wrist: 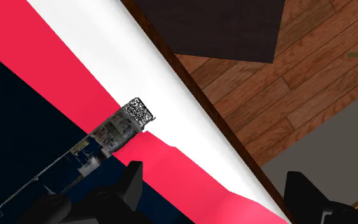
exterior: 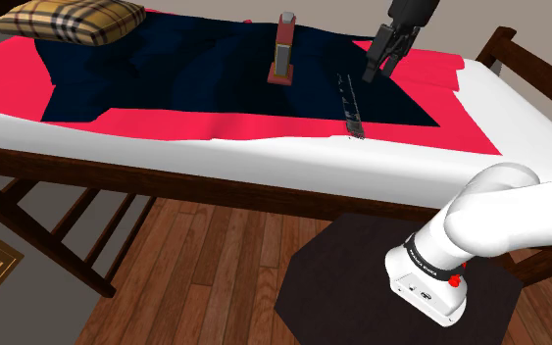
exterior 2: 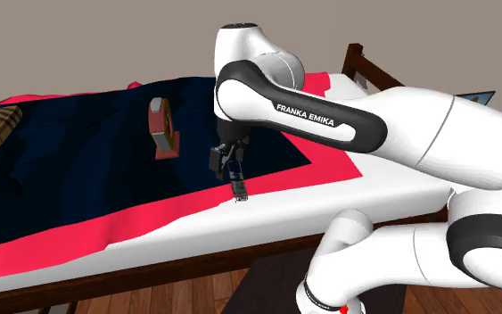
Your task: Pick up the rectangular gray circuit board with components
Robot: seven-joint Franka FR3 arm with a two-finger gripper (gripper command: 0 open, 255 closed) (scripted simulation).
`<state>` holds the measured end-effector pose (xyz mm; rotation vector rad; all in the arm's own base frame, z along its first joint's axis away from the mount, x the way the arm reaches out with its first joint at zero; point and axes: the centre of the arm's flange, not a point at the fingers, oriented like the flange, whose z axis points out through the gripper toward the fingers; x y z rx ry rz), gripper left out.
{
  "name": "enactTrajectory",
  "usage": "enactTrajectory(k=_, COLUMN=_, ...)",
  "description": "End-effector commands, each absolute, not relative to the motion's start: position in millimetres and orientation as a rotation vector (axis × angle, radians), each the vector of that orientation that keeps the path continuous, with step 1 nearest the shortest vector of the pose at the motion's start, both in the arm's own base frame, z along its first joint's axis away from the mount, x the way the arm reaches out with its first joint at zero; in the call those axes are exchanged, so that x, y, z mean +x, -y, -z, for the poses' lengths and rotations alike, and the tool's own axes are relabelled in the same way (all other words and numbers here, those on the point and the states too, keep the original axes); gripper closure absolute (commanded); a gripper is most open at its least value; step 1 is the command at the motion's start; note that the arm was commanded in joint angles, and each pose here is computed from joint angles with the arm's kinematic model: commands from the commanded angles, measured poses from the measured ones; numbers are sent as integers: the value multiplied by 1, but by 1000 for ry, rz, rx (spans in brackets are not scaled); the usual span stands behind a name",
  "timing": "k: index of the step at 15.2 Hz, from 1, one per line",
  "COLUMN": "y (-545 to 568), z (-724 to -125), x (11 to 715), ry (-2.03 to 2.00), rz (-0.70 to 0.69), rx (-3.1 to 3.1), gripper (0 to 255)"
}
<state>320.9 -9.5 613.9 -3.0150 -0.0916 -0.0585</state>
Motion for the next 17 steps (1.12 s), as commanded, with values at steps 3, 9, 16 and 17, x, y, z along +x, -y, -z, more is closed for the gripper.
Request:
enactTrajectory(k=3, y=20, z=-602, x=342, ry=-10, rz=43, rx=-3022, gripper=0)
enactTrajectory(k=9, y=60, z=-565, x=400, ry=-316, rz=-3, rx=-3024, gripper=0)
enactTrajectory(k=16, y=120, z=-519, x=454, ry=-672, rz=-58, rx=-2988, gripper=0)
enactTrajectory(k=17, y=130, z=-513, x=461, ry=-723, rz=-65, rx=-2979, gripper=0)
